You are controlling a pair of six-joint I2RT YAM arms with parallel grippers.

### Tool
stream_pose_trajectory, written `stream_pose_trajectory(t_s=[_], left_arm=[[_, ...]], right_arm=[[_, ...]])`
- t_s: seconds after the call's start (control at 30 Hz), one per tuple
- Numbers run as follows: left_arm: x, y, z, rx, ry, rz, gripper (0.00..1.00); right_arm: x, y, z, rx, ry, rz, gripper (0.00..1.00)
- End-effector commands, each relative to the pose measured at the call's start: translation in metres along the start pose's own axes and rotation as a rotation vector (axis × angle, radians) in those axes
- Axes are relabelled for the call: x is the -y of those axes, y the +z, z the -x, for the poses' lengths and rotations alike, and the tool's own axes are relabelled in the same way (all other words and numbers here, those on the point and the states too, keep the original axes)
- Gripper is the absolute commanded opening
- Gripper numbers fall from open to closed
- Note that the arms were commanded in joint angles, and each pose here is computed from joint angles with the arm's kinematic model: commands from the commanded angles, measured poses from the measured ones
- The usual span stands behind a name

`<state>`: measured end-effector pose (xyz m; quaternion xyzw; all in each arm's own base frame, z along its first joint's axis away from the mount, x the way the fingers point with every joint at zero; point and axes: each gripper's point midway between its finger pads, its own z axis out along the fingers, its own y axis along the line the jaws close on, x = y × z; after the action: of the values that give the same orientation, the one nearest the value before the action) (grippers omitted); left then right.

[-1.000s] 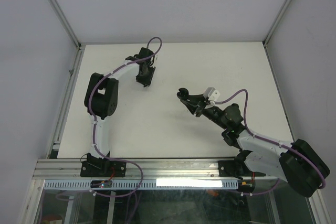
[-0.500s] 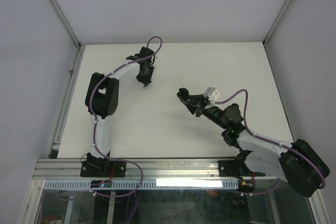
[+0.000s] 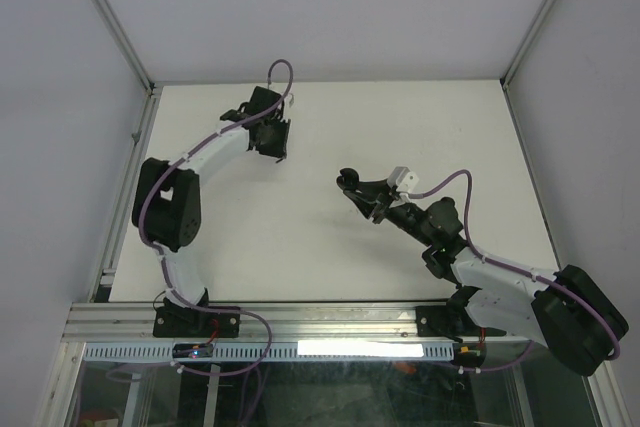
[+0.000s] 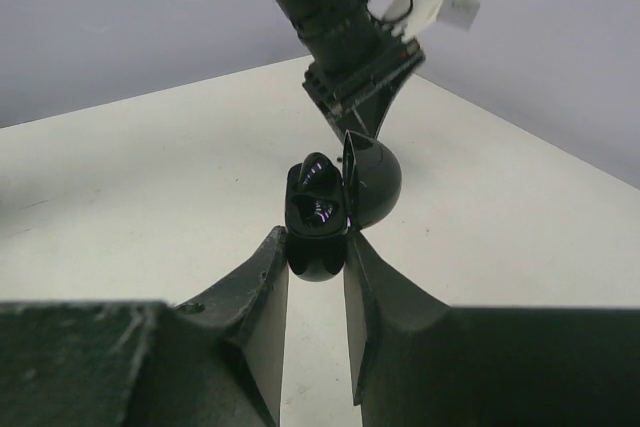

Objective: Insert the wireless bluetooth earbuds into the charging case
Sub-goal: Pick up the earbud from the center of the board, then place the earbud in the charging case.

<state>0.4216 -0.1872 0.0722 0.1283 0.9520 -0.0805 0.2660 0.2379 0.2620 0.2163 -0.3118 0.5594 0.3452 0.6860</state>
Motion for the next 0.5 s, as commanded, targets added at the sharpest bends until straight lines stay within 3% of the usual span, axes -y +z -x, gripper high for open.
stream_pose_trajectory(t_s=[0.0, 0.47], left_arm=[[0.047, -0.084, 0.057, 0.27, -0.014, -0.194, 0.11], [0.137, -0.258, 0.044, 0.661, 0.028, -0.709, 0.11]], right_arm=[[0.001, 0.011, 0.032, 0.088, -0.026, 0.013, 0.0], [-0.011, 0.023, 0.05, 0.13, 0.009, 0.091, 0.0]])
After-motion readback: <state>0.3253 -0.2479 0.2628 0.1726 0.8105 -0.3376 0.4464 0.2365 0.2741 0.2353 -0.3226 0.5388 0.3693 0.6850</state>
